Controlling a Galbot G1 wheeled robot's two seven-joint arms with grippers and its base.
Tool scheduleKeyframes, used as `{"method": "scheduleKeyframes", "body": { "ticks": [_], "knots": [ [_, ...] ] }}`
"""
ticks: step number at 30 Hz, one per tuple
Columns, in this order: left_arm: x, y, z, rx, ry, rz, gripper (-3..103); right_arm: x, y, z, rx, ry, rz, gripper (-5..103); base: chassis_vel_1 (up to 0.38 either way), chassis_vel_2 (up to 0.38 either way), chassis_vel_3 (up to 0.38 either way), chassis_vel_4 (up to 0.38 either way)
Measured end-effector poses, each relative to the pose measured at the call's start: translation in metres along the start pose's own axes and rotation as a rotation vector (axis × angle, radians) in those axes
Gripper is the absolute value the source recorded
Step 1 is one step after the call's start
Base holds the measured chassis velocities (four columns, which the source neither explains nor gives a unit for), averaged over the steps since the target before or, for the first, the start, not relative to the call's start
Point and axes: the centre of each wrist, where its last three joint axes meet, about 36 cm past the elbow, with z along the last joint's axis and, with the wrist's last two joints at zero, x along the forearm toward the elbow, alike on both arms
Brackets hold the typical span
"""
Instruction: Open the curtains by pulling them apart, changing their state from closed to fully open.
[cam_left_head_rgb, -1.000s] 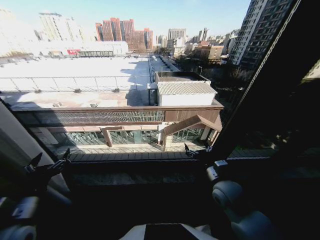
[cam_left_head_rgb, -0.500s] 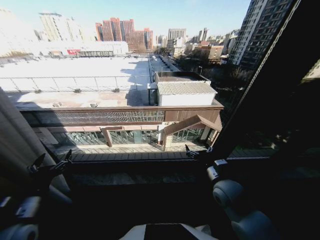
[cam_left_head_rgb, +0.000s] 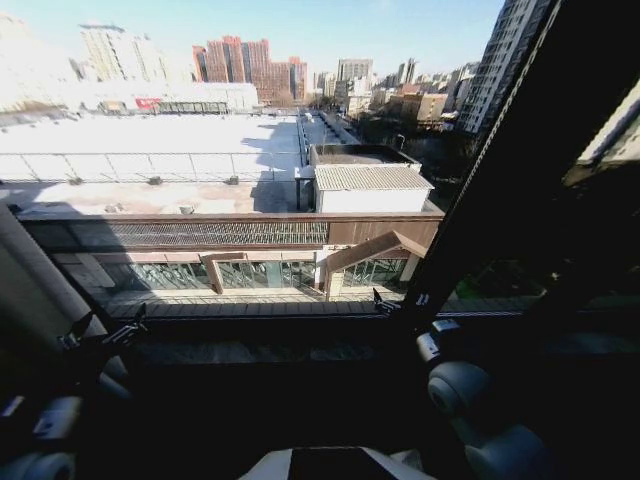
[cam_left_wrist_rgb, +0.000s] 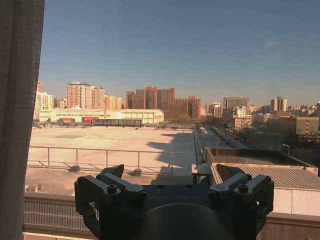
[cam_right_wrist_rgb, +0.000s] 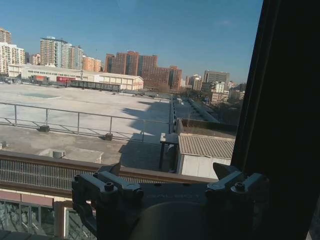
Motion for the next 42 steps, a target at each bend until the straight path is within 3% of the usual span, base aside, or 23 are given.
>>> {"method": "scheduleKeyframes", "body": {
  "ticks": [22,29,42],
  "knots": [
    [0.0000,-0.0045,-0.0012,0.002,0.010,-0.004,100,-0.0014,-0.0001,0.0035,0.002,0.011,-0.008,100,-0.262,-0.358,0.274,0.364],
    [0.0014,-0.0045,-0.0016,-0.002,0.013,-0.008,100,-0.0014,0.0003,0.0039,-0.006,0.012,-0.002,100,0.126,-0.182,-0.036,0.167],
    [0.0066,-0.0064,-0.0058,-0.009,0.005,-0.016,100,-0.0004,-0.0003,0.0028,-0.022,0.015,0.004,100,0.226,-0.228,-0.252,0.229]
  ]
}}
